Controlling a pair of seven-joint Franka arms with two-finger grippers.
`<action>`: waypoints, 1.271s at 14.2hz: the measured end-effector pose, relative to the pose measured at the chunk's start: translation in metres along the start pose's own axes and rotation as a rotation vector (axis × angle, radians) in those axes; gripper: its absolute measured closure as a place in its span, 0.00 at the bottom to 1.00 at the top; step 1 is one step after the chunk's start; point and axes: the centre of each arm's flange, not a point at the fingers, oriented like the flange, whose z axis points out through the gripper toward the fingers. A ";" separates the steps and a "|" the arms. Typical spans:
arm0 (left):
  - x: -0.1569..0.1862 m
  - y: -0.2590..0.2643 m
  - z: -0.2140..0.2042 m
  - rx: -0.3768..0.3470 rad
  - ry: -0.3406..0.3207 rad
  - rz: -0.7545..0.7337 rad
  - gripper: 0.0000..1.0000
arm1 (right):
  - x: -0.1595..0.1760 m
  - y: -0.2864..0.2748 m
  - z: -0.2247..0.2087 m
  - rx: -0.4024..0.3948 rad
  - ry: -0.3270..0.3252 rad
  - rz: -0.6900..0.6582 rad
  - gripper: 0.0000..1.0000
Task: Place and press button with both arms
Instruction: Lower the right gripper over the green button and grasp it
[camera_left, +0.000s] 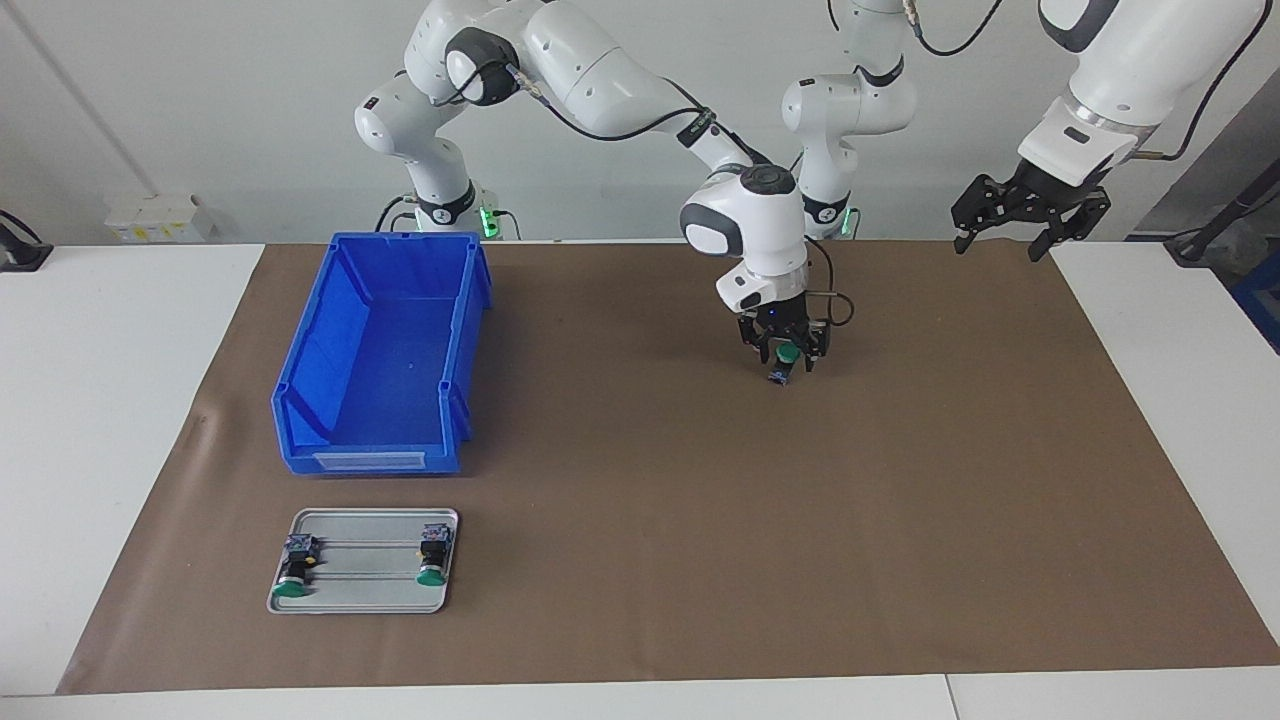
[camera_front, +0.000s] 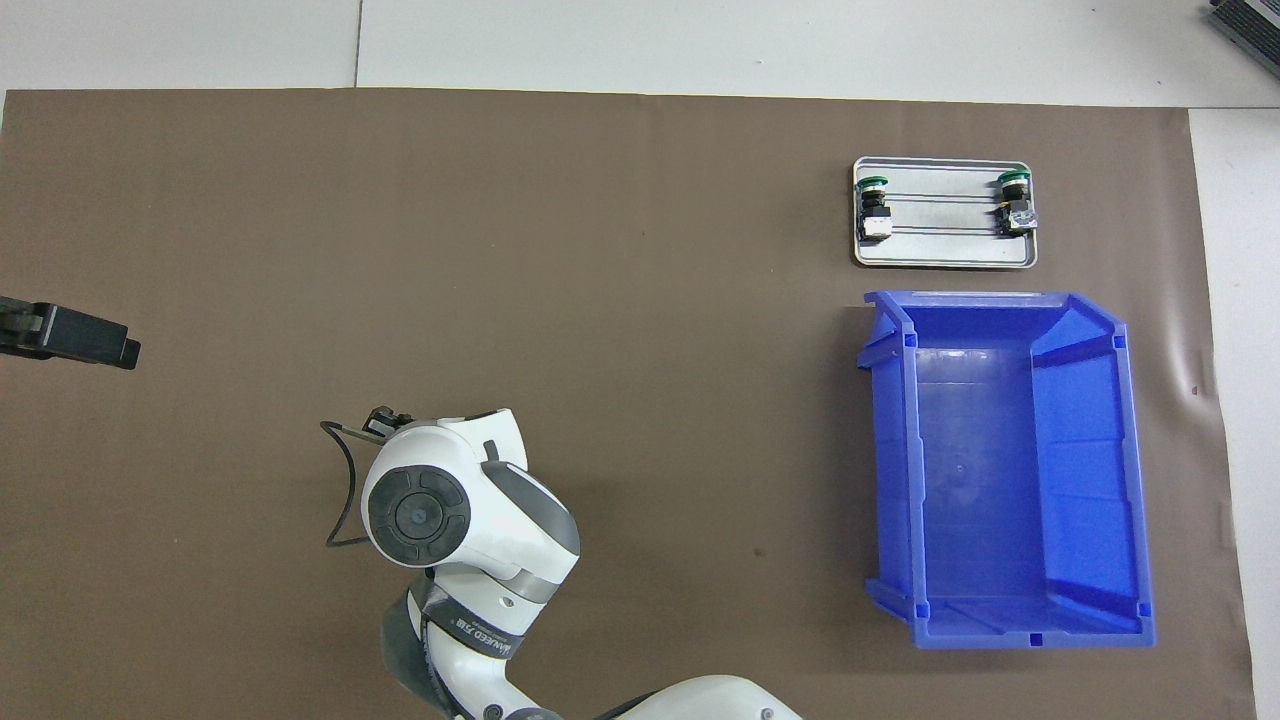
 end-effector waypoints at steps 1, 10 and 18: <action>0.000 0.000 0.000 0.000 0.000 0.000 0.00 | 0.000 0.000 0.000 -0.001 0.000 0.000 0.26; 0.000 0.000 0.000 0.000 0.000 0.000 0.00 | -0.011 0.008 0.011 -0.003 -0.004 -0.012 0.48; 0.000 0.000 0.000 0.000 0.000 0.000 0.00 | 0.041 0.000 -0.023 0.047 0.037 0.011 0.66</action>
